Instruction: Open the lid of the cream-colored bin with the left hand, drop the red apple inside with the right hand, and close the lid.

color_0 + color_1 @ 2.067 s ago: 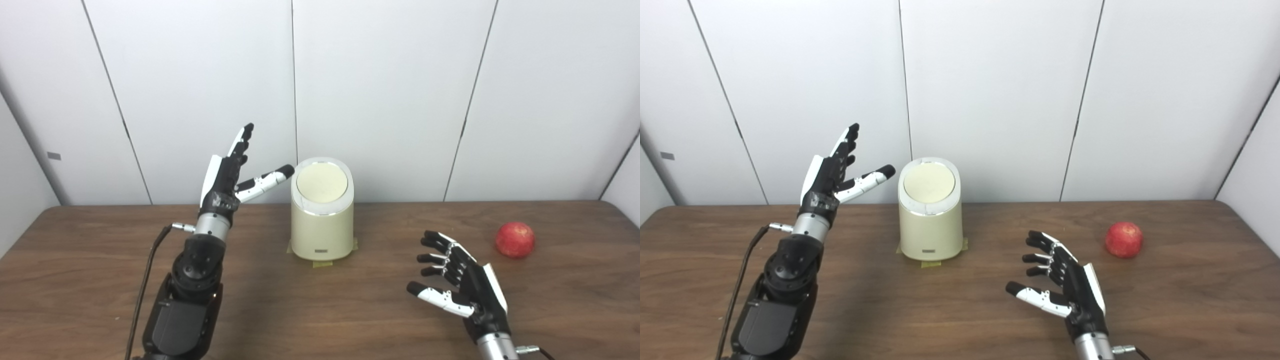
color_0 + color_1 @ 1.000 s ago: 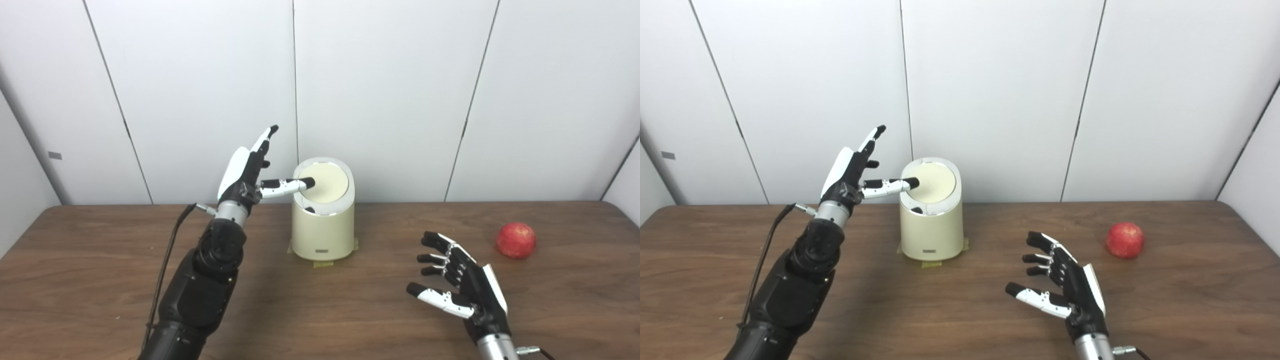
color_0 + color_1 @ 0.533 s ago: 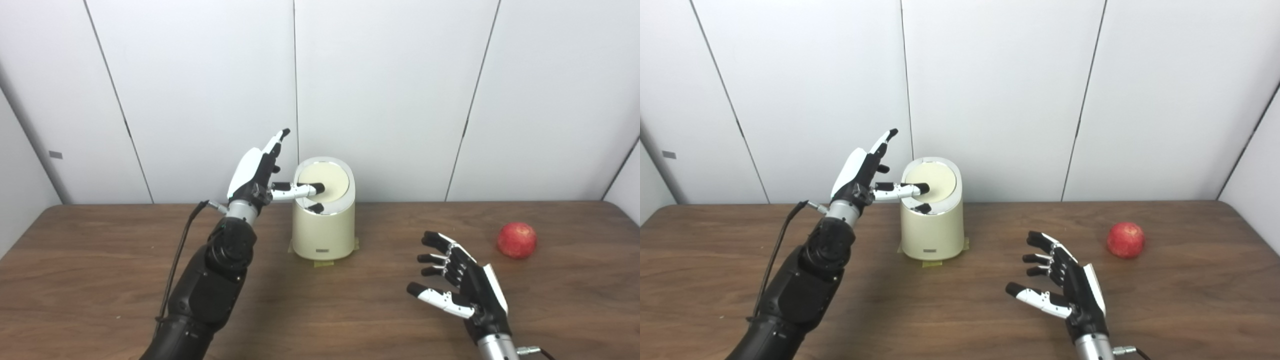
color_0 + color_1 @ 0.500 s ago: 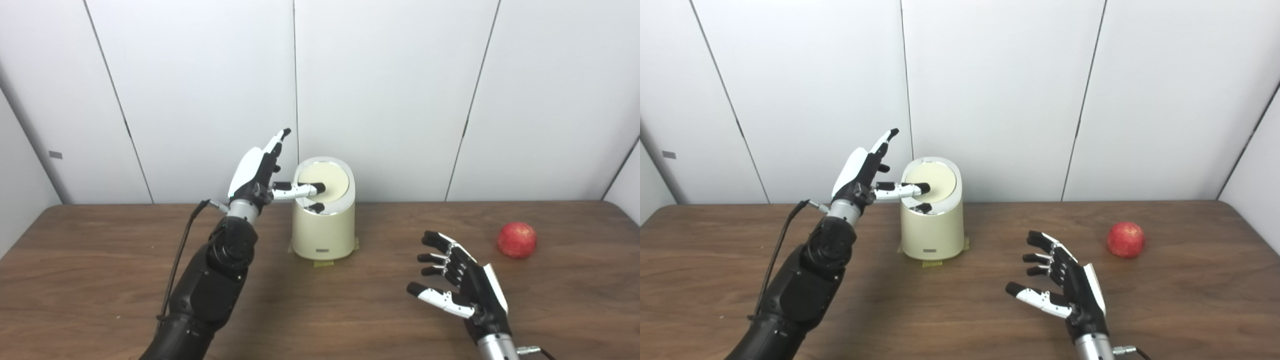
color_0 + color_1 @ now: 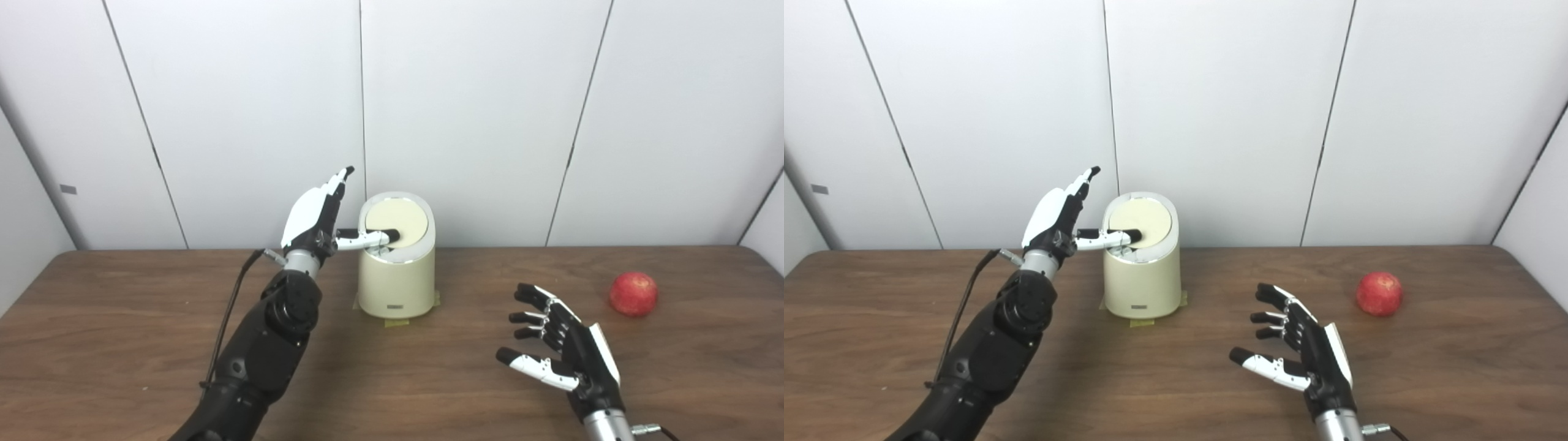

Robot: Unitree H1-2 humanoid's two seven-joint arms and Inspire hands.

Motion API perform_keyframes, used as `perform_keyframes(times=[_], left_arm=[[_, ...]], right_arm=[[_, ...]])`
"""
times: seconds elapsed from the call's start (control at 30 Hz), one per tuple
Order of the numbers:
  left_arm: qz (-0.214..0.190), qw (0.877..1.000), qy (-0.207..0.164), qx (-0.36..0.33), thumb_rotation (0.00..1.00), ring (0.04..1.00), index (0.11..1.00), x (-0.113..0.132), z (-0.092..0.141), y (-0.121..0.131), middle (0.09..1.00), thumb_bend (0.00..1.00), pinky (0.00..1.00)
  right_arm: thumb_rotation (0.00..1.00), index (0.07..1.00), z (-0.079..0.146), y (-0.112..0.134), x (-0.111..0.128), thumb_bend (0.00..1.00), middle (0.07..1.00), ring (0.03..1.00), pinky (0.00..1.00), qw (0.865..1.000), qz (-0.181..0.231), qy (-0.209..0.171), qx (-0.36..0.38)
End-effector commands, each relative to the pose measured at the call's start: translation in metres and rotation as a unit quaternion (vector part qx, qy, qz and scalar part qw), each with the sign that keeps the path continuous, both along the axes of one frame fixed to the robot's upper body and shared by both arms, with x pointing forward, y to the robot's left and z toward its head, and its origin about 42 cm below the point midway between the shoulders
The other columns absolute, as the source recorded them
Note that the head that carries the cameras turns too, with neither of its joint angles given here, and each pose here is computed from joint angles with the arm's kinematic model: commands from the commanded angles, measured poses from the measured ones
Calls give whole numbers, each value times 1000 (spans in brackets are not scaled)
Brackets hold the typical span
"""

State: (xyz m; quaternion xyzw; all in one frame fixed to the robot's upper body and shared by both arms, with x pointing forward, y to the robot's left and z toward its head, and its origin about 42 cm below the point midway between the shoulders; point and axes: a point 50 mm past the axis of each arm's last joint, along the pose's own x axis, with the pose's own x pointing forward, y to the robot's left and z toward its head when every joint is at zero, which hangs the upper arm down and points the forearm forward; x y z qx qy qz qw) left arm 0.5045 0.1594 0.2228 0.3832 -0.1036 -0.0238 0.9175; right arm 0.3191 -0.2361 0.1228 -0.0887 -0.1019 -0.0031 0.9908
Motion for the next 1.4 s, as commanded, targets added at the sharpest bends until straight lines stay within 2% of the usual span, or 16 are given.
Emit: perform_keyframes(times=[0.0, 0.13, 0.23, 0.3, 0.4, 0.5, 0.63, 0.73, 0.87, 1.2, 1.27, 1.3, 1.37], left_arm=[[2, 999, -52, 7, 322, 1000, 1000, 11, 38, -11, 1000, 853, 873], [9, 999, -42, 17, 266, 1000, 1000, 10, 38, -11, 1000, 817, 884], [9, 998, -37, 56, 241, 1000, 1000, 8, 41, -11, 1000, 881, 910], [8, 991, -39, 125, 217, 1000, 1000, 7, 45, -12, 1000, 960, 908], [3, 973, -45, 228, 190, 1000, 1000, 4, 52, -14, 1000, 984, 920], [-13, 945, -45, 323, 139, 1000, 1000, -1, 61, -17, 1000, 999, 989], [-22, 915, -41, 400, 115, 1000, 1000, -5, 66, -18, 1000, 1000, 979], [-21, 901, -39, 431, 145, 1000, 1000, -7, 65, -15, 1000, 1000, 944], [-19, 888, -37, 458, 184, 1000, 1000, -8, 60, -9, 1000, 1000, 917], [-13, 897, -64, 438, 210, 997, 1000, -9, 42, -1, 1000, 1000, 851], [-12, 905, -61, 421, 224, 1000, 1000, -9, 41, 0, 1000, 1000, 865], [-12, 913, -55, 405, 226, 1000, 1000, -9, 40, 1, 1000, 1000, 871], [-14, 937, -39, 347, 211, 1000, 1000, -10, 38, 2, 1000, 1000, 847]], right_arm=[[319, 805, 15, 6, 4, 790, 810, 688, 587, 999, 5, -39, 5], [324, 805, 16, 8, 3, 798, 810, 687, 582, 999, 4, -35, 7], [324, 805, 17, 8, 2, 794, 812, 695, 587, 999, 6, -34, 5], [329, 803, 17, 9, 3, 790, 812, 695, 581, 999, 6, -36, 2], [326, 802, 17, 9, 3, 792, 809, 695, 580, 999, 6, -36, 3], [318, 802, 16, 9, 4, 790, 808, 700, 581, 999, 8, -36, 5], [309, 800, 16, 11, 4, 788, 805, 694, 574, 999, 12, -34, 8], [314, 804, 16, 12, 4, 788, 808, 699, 578, 999, 13, -36, 5], [305, 800, 17, 12, 4, 784, 805, 699, 583, 999, 12, -37, 11], [315, 804, 17, 10, 3, 786, 805, 694, 580, 999, 11, -34, 4], [312, 802, 17, 10, 3, 785, 806, 696, 580, 999, 10, -33, 4], [312, 802, 17, 10, 3, 785, 807, 696, 580, 999, 11, -33, 3], [307, 802, 16, 10, 3, 779, 807, 691, 572, 999, 13, -36, 1]])
